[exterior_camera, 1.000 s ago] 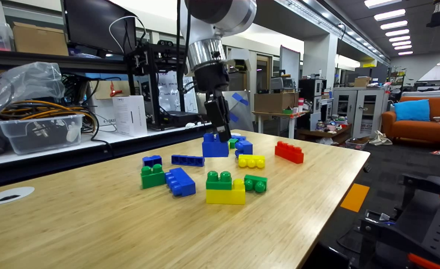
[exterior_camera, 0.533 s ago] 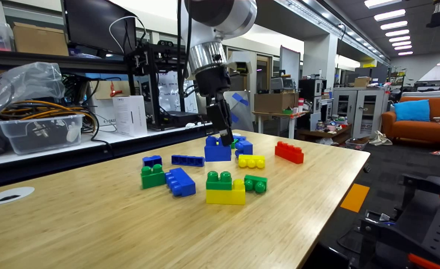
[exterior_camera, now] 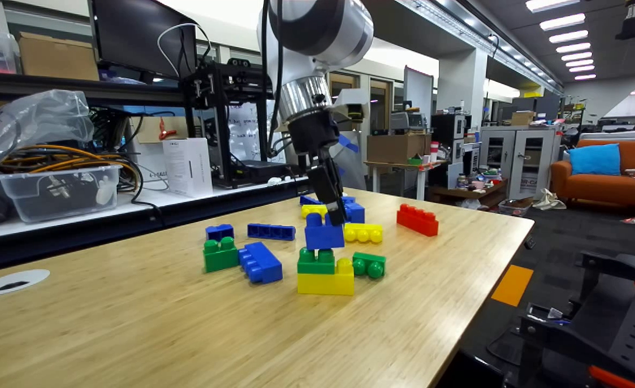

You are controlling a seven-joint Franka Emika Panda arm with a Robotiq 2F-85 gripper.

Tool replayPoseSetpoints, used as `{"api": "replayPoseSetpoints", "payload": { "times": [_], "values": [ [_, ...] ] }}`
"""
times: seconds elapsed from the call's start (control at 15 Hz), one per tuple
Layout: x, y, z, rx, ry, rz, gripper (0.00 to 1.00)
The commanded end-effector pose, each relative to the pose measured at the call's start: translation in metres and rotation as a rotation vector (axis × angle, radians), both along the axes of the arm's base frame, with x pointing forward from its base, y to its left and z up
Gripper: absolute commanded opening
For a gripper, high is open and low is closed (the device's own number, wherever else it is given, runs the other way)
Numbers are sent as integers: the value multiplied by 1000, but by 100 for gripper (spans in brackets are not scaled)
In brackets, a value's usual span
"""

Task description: Put the blue block on the green and yellow tower

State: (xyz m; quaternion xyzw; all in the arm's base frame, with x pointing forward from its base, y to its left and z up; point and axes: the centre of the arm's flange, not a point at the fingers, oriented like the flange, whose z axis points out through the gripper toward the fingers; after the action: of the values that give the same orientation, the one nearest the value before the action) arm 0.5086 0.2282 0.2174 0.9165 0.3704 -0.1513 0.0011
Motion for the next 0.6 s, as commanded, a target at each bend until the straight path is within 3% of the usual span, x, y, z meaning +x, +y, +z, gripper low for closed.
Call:
{"api": "replayPoseSetpoints", "payload": {
  "times": [0.0,0.53],
  "values": [
    [2,1,-8,-7,1,16,7],
    [5,4,-4,-15,-12,20,7]
  ]
}}
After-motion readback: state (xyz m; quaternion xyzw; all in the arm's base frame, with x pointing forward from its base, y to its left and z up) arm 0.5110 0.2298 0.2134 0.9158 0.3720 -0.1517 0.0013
